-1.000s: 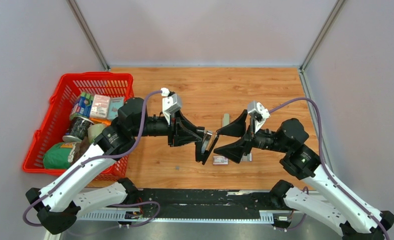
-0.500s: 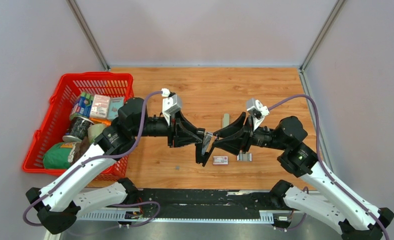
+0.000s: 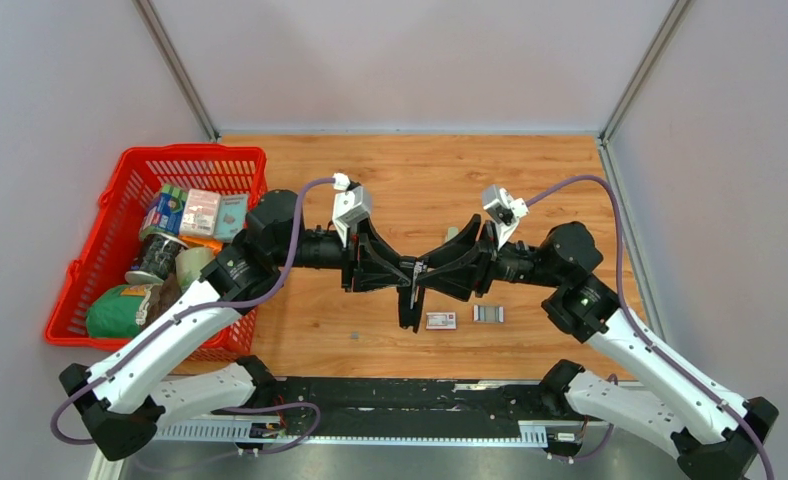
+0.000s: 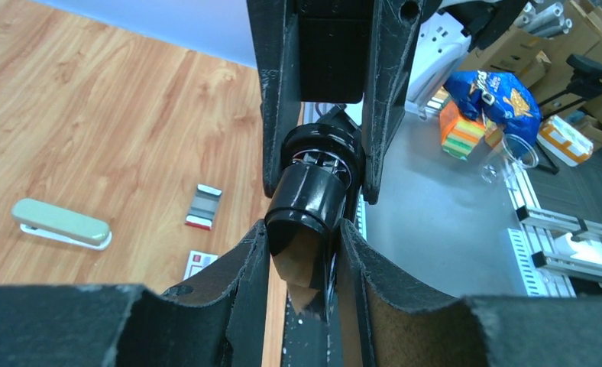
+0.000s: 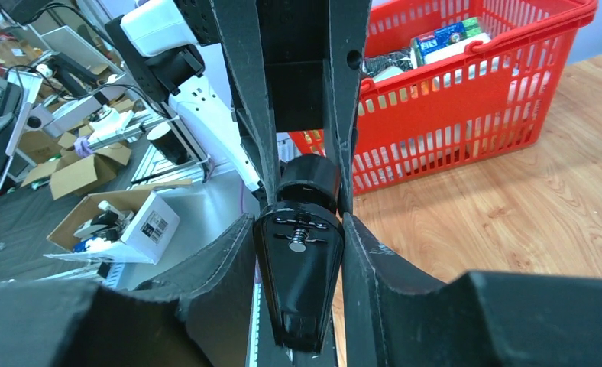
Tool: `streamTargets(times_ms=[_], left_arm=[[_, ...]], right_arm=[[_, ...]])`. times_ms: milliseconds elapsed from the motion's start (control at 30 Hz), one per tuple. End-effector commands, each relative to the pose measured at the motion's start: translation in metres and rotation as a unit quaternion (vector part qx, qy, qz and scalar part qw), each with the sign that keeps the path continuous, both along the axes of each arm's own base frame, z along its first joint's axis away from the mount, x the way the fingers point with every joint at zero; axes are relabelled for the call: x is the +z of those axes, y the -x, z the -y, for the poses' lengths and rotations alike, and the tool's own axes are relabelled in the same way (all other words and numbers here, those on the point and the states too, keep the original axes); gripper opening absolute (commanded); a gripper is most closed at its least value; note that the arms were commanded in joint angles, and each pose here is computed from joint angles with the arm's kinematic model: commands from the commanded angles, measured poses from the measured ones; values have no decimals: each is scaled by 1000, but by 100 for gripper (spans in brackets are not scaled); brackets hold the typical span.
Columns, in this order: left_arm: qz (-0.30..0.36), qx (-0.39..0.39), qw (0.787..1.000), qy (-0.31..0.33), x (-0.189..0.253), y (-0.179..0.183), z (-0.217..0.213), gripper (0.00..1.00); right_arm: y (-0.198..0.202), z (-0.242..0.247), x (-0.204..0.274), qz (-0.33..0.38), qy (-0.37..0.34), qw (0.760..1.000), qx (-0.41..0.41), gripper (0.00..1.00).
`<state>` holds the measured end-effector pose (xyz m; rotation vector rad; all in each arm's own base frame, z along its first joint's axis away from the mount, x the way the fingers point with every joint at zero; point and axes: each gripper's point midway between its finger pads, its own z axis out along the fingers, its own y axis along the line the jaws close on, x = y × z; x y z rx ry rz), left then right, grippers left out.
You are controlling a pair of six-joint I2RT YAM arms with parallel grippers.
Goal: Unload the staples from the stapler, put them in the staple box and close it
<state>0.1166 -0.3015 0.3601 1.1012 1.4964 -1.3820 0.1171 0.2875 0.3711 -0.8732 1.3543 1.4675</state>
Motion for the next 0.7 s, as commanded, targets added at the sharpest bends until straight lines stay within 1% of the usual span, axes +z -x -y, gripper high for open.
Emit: streamTargets(times_ms=[0, 167, 333, 667], left_arm=[[33, -79, 995, 40, 19, 23, 21, 0], [37, -98, 994, 42, 18, 30, 29, 0], [47, -99, 993, 48, 24, 32, 29, 0], [79, -49, 995, 49, 32, 27, 14, 0]], right_arm=[[3, -15, 34, 33, -48, 998, 27, 0], [3, -32, 39, 35, -57, 997, 44, 0], [5, -43, 38, 35, -55, 996, 57, 0], [1, -33, 20, 39, -19, 999, 20, 0]])
